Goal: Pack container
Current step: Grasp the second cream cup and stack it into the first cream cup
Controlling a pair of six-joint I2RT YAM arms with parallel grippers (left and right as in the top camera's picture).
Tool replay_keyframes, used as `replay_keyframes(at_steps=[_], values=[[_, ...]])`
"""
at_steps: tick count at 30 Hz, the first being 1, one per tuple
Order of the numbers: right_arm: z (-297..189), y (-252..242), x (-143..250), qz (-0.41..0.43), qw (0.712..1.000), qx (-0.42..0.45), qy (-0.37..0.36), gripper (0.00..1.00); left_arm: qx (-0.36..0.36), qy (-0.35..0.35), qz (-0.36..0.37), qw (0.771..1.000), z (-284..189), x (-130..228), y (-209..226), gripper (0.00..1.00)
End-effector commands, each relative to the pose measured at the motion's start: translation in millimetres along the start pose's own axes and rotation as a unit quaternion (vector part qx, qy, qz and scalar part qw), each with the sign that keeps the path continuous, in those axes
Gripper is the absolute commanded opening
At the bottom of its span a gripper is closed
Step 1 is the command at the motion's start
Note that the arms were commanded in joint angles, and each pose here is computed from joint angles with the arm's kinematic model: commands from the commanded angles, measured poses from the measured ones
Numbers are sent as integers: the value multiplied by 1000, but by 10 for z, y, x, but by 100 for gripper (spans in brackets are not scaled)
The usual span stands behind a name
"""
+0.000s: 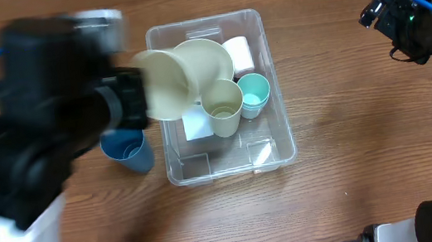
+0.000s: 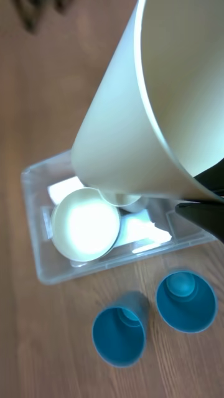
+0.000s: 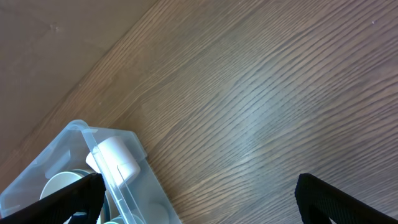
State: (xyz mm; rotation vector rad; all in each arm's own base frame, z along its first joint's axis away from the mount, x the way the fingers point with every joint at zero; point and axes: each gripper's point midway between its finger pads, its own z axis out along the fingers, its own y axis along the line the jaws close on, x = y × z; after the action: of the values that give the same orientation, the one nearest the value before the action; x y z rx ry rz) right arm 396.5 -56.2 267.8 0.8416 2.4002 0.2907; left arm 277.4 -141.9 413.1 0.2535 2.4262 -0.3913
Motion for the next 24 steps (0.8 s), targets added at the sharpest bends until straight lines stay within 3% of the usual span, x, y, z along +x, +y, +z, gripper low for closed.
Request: replay_keyframes(at_steps=[1, 6, 12, 15, 16, 19, 22, 24], values=[[-44, 36, -32, 1, 1000, -7, -7, 100, -80, 80, 69, 991, 709, 139, -118, 4], [-44, 37, -33, 1, 1000, -7, -7, 100, -131, 114, 80, 981, 1267, 157, -129, 4], [-44, 36, -32, 1, 1000, -7, -7, 100, -111, 117, 77, 984, 1341, 156, -209, 4], [-44, 36, -32, 1, 1000, -7, -7, 100, -102, 134, 76, 983, 1416, 213, -243, 22], [-44, 36, -32, 1, 1000, -7, -7, 100, -103, 133, 73, 983, 1419, 210, -243, 35], [-44, 36, -32, 1, 1000, -7, -7, 100, -131, 113, 65, 983, 1320, 100, -90, 58], [-44, 36, -32, 1, 1000, -7, -7, 100, -217, 69, -7, 974, 931, -120, 523, 77], [-44, 36, -32, 1, 1000, -7, -7, 100, -238, 58, -69, 967, 782, -181, 935, 80]])
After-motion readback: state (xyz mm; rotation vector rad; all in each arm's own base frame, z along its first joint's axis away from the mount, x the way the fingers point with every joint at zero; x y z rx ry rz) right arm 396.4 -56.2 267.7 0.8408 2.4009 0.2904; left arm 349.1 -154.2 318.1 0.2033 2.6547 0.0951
